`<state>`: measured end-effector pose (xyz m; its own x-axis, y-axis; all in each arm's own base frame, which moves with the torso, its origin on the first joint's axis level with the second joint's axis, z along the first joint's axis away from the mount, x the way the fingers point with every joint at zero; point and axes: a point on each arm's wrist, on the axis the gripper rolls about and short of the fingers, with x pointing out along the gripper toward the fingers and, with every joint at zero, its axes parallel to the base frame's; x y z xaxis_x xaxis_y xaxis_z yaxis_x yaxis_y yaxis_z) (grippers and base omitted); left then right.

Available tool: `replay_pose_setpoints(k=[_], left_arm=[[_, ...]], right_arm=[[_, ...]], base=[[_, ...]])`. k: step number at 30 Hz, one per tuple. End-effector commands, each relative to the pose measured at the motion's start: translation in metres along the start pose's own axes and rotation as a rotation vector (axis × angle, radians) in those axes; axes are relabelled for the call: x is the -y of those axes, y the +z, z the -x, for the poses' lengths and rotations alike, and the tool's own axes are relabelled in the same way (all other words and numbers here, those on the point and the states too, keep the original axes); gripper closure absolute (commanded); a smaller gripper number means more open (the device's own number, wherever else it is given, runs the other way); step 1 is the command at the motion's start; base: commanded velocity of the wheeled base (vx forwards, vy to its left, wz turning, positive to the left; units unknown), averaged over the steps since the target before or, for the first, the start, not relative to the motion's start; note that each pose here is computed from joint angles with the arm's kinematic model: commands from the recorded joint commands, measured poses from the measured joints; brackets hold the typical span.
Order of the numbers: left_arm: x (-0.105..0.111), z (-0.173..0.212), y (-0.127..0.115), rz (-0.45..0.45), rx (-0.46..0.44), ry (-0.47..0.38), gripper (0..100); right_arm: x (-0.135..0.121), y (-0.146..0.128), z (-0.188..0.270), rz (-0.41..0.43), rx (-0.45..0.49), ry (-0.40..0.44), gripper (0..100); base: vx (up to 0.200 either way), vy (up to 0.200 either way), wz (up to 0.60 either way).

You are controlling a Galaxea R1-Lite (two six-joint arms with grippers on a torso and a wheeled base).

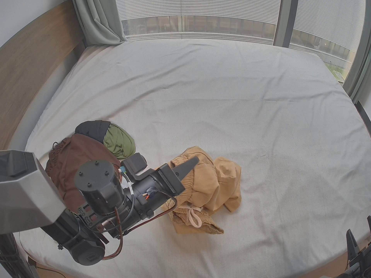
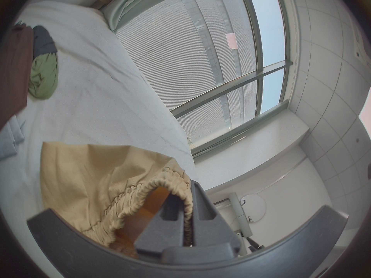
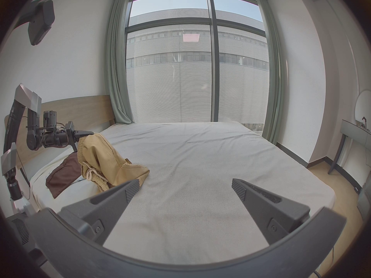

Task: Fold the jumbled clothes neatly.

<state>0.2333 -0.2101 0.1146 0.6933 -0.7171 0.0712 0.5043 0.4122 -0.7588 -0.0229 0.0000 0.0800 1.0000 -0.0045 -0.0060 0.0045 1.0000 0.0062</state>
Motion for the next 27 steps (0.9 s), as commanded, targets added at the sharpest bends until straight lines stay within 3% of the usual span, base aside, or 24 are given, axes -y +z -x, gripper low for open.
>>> replay_pose_setpoints(k=[1,5,16,27], left_arm=[[-0.004,0.010,0.009,-0.039,0.008,0.016,100],[-0.014,0.029,0.023,-0.135,-0.031,0.017,100],[-0.052,0.045,0.064,-0.330,0.020,0.096,100],[-0.095,0.060,0.086,-0.573,-0.013,0.179,100]], right_arm=[[0.000,-0.004,0.000,0.000,-0.003,0.000,0],[0.000,-0.004,0.000,0.000,-0.003,0.000,0],[0.000,-0.004,0.000,0.000,-0.003,0.000,0],[0.000,-0.004,0.000,0.003,-0.003,0.001,0]], base=[[0.000,0.000,0.00],[0.000,0.000,0.00],[0.000,0.000,0.00],[0.000,0.000,0.00]])
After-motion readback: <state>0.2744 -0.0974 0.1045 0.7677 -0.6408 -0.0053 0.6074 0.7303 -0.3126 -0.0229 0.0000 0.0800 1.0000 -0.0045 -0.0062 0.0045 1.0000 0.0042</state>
